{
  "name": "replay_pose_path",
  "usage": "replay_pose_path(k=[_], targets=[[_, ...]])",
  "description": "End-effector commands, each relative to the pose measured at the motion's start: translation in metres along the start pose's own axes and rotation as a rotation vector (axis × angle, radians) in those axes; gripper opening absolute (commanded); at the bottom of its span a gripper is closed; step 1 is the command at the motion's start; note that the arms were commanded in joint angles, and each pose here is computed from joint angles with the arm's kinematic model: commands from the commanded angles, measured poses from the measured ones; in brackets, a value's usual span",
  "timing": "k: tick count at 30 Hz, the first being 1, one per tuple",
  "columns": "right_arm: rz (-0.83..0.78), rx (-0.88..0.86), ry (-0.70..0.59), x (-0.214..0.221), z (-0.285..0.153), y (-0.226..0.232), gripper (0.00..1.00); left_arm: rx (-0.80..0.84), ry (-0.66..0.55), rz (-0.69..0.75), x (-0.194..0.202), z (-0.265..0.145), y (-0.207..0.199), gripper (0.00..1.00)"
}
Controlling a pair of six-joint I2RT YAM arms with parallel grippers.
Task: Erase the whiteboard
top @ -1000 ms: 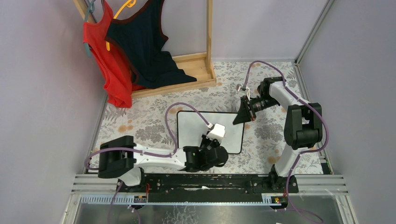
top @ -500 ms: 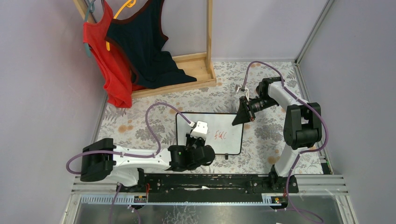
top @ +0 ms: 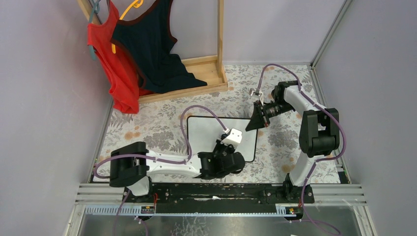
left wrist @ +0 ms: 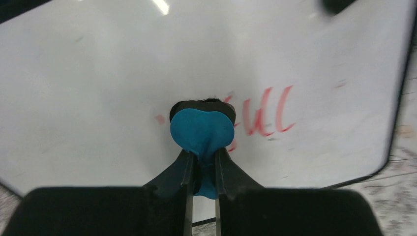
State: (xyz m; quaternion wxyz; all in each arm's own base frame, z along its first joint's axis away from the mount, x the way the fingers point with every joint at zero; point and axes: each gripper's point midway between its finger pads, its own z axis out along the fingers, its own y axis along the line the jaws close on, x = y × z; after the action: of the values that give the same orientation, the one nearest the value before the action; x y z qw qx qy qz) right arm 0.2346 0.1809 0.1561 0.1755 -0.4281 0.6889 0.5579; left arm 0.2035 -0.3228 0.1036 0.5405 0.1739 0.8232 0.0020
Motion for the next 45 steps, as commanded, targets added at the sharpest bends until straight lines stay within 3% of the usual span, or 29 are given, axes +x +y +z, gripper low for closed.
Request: replay_pose_path(k=[1, 8, 12, 28, 33, 38, 45], targets=[[0.065, -0.061, 0.002, -0.003, 0.009, 0.022, 0.00, 0.177, -0.075, -0.159, -0.046, 0.008, -0.061, 0.00], [0.065, -0.061, -0.001, -0.003, 0.009, 0.022, 0.00, 0.219, -0.105, -0.146, -0.068, 0.012, -0.088, 0.00], [0.068, -0.062, 0.001, -0.003, 0.009, 0.022, 0.00, 0.190, -0.107, -0.135, -0.069, 0.014, -0.079, 0.00], [0.067, -0.063, 0.001, -0.002, 0.009, 0.022, 0.00, -0.085, -0.035, -0.161, -0.027, 0.002, 0.051, 0.00], [0.067, -0.062, 0.001, -0.003, 0.009, 0.022, 0.00, -0.131, -0.031, -0.153, -0.022, -0.005, 0.074, 0.00], [0.066, -0.062, 0.001, -0.003, 0.009, 0.021, 0.00, -0.109, -0.021, -0.161, -0.021, -0.001, 0.065, 0.00], [0.065, -0.062, 0.000, -0.003, 0.009, 0.022, 0.00, 0.016, 0.005, -0.160, -0.020, 0.014, 0.009, 0.00]])
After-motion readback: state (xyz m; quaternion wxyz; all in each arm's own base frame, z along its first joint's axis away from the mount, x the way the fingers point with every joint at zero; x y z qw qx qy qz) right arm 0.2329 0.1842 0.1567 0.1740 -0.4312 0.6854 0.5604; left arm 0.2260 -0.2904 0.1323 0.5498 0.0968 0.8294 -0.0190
